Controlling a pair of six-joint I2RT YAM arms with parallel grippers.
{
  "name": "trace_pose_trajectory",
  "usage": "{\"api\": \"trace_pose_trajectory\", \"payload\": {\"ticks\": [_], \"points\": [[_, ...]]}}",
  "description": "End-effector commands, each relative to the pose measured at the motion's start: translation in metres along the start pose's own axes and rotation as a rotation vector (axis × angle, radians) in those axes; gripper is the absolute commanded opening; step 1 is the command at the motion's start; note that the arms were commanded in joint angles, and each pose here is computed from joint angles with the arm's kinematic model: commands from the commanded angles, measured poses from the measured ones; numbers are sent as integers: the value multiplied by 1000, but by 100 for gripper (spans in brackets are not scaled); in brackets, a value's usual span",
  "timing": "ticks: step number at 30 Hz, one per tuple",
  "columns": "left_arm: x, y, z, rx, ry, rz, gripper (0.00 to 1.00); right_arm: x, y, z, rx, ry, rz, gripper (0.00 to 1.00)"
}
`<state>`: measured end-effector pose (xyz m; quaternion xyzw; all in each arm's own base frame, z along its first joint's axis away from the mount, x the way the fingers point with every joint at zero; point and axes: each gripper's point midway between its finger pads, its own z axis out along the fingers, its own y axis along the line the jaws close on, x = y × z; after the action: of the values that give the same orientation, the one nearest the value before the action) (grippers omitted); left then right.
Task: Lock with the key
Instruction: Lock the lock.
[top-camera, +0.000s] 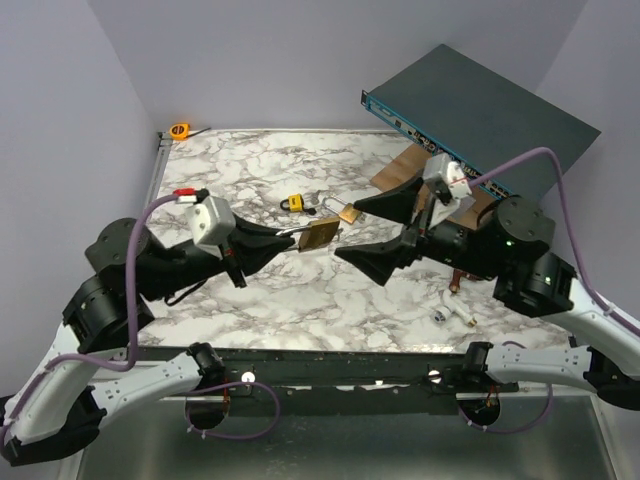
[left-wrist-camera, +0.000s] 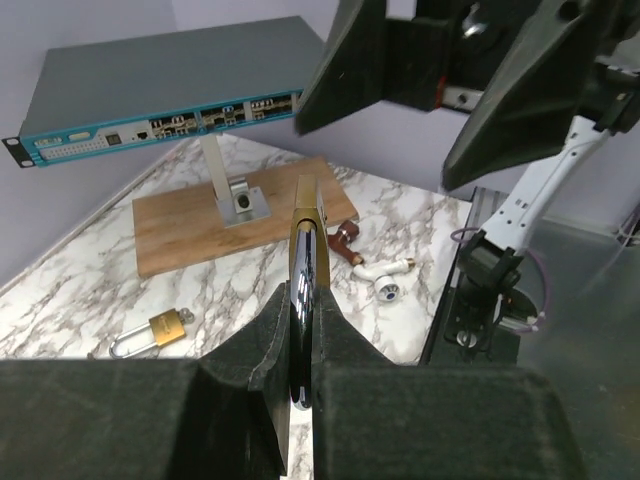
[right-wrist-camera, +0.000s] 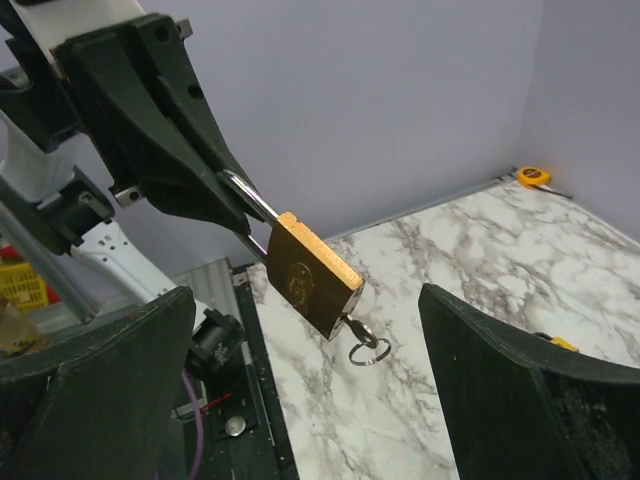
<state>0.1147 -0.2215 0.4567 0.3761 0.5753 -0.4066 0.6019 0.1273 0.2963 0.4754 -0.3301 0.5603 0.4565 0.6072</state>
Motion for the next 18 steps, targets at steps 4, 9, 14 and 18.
{"api": "trace_pose_trajectory", "payload": {"ticks": [4,9,14,18], "points": [[-38,-13,-37,30,-138,21,0,-5,35,31,-215,3,-13,96],[-40,-18,-39,93,-151,13,0,-2,36,46,-258,16,-3,96],[-45,-25,-41,159,-169,16,0,-4,31,48,-300,5,12,95],[-52,-39,-45,246,-186,36,0,-8,26,40,-336,4,2,94]]}}
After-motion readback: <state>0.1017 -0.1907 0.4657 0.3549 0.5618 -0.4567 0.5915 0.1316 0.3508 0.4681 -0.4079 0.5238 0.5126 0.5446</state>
